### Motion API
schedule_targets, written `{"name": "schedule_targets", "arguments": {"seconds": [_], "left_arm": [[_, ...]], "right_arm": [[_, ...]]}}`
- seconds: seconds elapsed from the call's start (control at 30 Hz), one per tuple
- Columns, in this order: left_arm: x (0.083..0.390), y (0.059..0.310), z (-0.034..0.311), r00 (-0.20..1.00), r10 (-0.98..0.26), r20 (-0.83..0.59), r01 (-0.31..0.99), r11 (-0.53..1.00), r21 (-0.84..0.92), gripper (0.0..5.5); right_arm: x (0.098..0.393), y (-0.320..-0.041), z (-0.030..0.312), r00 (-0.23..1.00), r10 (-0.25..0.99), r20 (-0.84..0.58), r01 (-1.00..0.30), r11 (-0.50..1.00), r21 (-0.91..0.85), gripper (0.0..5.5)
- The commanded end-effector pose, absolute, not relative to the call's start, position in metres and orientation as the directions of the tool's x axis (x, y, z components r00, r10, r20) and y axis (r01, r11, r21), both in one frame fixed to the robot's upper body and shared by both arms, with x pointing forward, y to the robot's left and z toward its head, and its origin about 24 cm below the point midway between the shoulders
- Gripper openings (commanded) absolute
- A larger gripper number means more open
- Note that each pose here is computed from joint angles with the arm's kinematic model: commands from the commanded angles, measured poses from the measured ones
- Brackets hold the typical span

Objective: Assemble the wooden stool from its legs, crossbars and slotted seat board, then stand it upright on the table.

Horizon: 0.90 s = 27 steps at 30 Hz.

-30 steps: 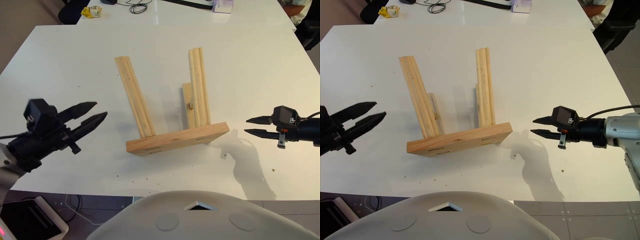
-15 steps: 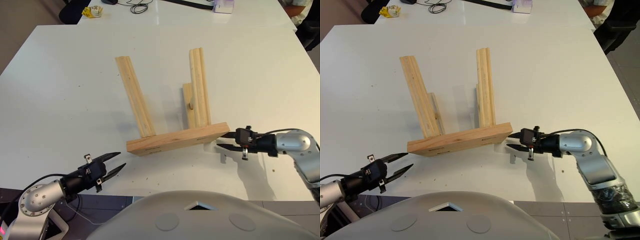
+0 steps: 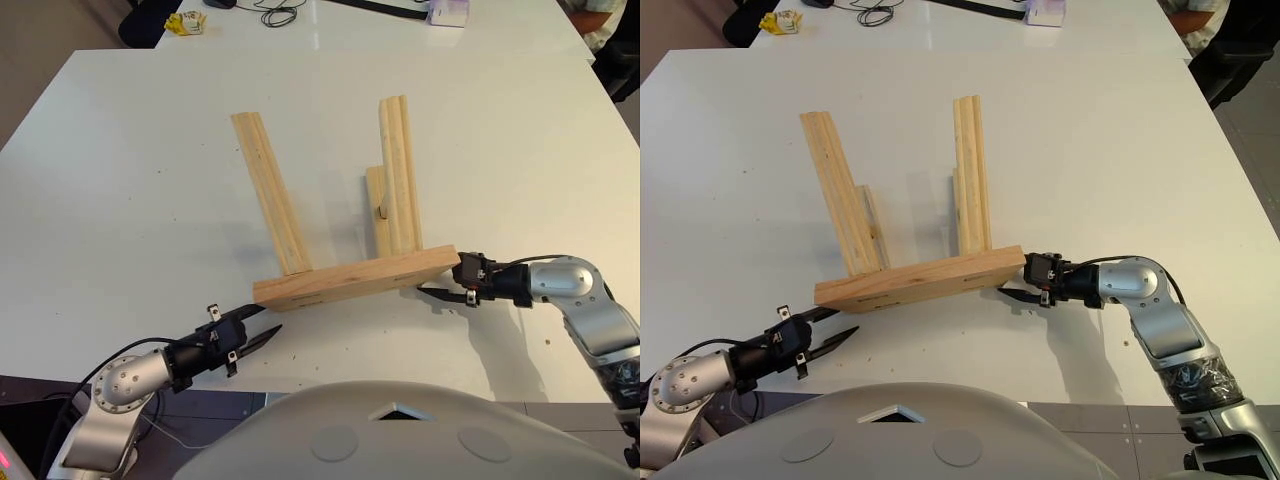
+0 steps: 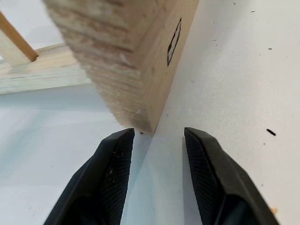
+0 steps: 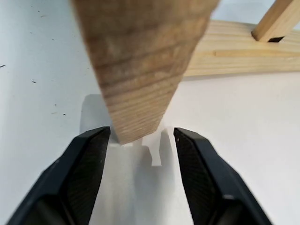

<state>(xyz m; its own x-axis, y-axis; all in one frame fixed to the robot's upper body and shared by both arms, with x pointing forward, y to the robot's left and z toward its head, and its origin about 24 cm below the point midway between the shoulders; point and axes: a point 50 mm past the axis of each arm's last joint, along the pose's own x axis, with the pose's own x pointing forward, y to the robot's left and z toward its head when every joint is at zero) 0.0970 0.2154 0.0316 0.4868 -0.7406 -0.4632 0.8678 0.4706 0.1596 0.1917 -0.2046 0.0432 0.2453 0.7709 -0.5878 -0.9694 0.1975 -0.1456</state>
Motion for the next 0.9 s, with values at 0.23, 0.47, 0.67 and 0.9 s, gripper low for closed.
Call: {"name": "schedule_targets", "arguments": {"seconds": [0.23,0.47,0.67,0.9], "left_arm": [[0.104,0.206,0.016,0.480,-0.745,-0.463,0.871,0.469,0.147,2.00],[0.113,0.205,0.011,0.508,-0.732,-0.454,0.858,0.475,0.194,2.00],[0.121,0.224,0.021,0.548,-0.697,-0.462,0.834,0.498,0.239,2.00],[0.120,0.231,0.033,0.534,-0.704,-0.468,0.842,0.495,0.217,2.00]], "right_arm": [[0.195,-0.206,0.044,0.193,0.770,-0.608,-0.981,0.133,-0.143,2.53],[0.199,-0.206,0.043,0.163,0.769,-0.618,-0.985,0.095,-0.142,2.53],[0.198,-0.211,0.042,0.152,0.761,-0.631,-0.987,0.080,-0.142,2.53],[0.198,-0.215,0.041,0.150,0.756,-0.637,-0.987,0.074,-0.145,2.53]]}}
